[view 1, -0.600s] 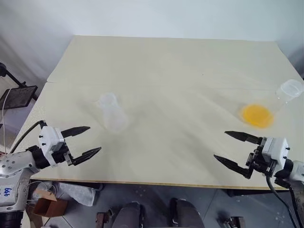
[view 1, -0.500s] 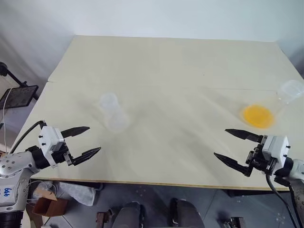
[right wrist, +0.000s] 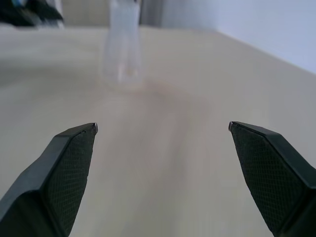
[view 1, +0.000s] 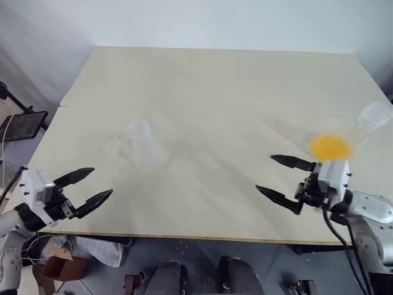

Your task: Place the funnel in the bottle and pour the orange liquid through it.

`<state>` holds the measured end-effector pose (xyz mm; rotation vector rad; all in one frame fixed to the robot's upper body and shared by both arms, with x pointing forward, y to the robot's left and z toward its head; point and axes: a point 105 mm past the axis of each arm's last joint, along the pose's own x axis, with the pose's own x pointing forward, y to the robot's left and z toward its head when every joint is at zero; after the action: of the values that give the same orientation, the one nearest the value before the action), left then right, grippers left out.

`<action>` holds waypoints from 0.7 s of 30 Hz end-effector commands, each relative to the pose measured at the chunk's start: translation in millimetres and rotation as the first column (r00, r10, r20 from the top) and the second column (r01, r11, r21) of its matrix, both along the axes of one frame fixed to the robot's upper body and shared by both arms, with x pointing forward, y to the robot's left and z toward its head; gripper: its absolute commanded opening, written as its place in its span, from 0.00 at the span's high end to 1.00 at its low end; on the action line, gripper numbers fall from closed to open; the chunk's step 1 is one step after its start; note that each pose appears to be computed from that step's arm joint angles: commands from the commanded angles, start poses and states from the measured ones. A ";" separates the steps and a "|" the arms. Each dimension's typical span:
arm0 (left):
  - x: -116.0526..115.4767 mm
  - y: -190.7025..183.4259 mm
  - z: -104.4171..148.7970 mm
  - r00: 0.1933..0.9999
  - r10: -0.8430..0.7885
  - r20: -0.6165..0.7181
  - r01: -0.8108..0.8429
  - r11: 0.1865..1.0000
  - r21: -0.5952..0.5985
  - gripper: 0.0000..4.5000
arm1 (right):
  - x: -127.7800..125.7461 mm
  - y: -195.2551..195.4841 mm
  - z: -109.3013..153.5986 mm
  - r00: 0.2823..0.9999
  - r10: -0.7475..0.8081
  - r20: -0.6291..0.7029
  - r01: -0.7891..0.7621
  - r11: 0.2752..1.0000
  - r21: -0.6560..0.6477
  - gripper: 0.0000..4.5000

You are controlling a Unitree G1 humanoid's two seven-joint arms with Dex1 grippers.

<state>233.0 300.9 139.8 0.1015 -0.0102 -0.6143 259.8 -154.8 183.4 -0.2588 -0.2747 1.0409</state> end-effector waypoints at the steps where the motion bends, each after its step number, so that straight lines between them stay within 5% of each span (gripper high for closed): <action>1: -13.5 22.0 -3.6 0.993 0.118 0.016 -0.117 0.992 -0.035 0.00 | 0.9 15.2 14.0 0.999 0.032 0.043 -0.034 0.999 0.041 0.01; 8: -13.2 -0.6 2.4 0.999 0.034 0.027 -0.032 0.998 -0.053 0.00 | 5.0 15.5 11.1 0.999 0.027 0.036 -0.028 0.999 0.031 0.01; 21: 81.7 -84.3 52.7 0.977 -0.196 0.089 0.200 0.979 -0.037 0.00 | 4.7 3.9 6.4 0.999 -0.033 0.039 0.032 0.999 0.022 0.01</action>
<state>309.6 217.9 193.4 0.0751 -0.1234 -0.8151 268.9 -150.7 178.8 -0.2362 -0.2638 1.0126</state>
